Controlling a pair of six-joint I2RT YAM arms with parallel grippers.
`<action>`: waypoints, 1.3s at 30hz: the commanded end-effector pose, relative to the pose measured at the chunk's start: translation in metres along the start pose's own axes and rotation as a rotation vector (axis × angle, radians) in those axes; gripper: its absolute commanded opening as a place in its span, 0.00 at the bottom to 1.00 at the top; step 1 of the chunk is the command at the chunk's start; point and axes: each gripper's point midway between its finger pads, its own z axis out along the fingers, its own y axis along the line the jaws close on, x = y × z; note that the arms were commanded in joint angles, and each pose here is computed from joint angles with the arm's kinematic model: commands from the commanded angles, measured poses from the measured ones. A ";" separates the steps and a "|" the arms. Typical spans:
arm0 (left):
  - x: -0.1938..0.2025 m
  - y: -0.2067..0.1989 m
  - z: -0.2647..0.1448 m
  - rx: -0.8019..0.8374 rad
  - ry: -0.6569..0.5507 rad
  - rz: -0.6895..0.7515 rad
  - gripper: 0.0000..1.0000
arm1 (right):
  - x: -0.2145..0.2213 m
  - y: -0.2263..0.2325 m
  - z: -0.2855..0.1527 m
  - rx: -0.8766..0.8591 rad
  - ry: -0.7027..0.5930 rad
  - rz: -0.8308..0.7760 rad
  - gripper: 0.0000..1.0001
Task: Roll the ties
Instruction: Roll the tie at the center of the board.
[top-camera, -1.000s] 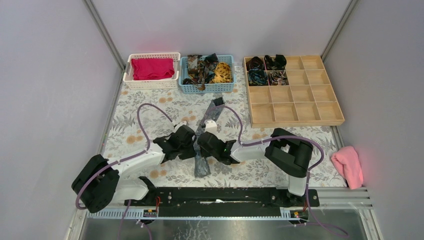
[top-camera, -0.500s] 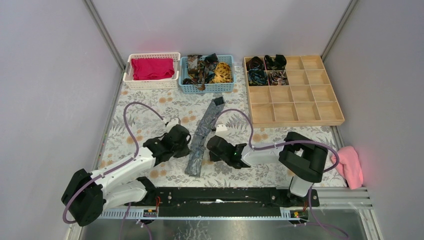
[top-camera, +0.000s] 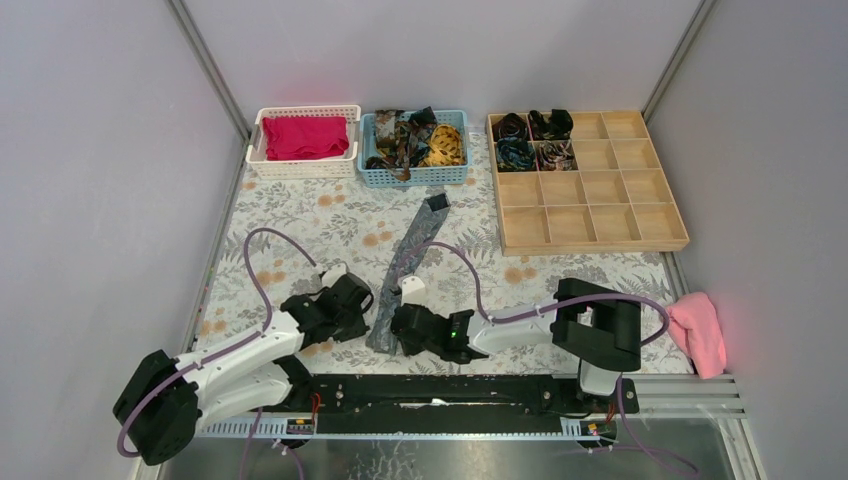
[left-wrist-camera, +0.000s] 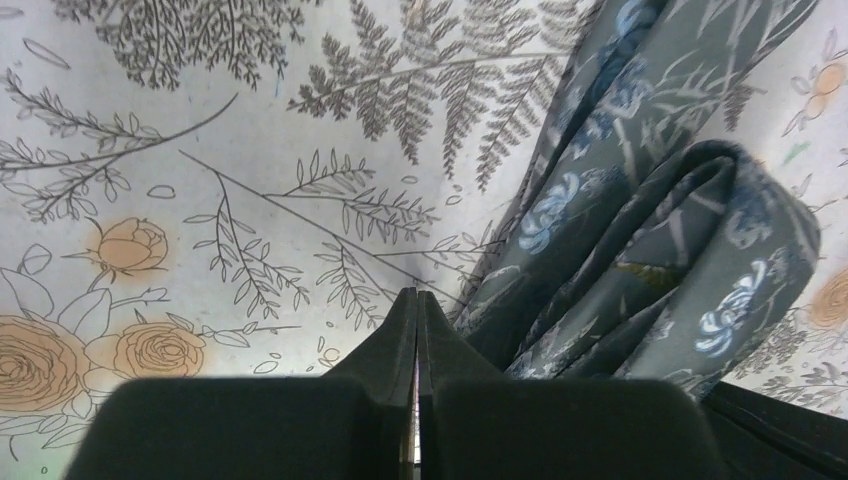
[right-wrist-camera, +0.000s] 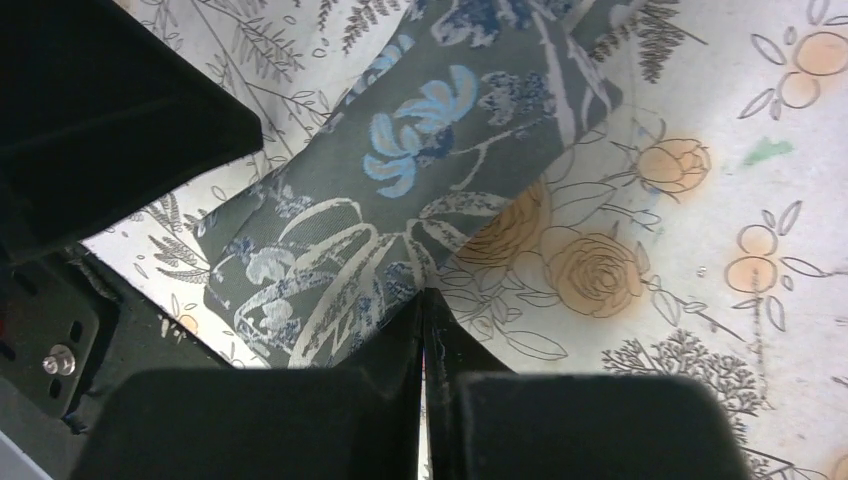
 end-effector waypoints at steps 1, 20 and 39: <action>0.013 0.007 0.003 -0.006 0.025 -0.018 0.00 | 0.065 -0.030 0.000 0.089 0.217 -0.099 0.00; 0.040 -0.016 -0.002 0.044 0.045 0.045 0.00 | 0.059 -0.012 0.005 0.087 0.235 -0.144 0.00; -0.050 -0.029 -0.084 0.073 -0.294 -0.051 0.10 | -0.019 -0.059 -0.096 0.352 0.064 -0.442 0.56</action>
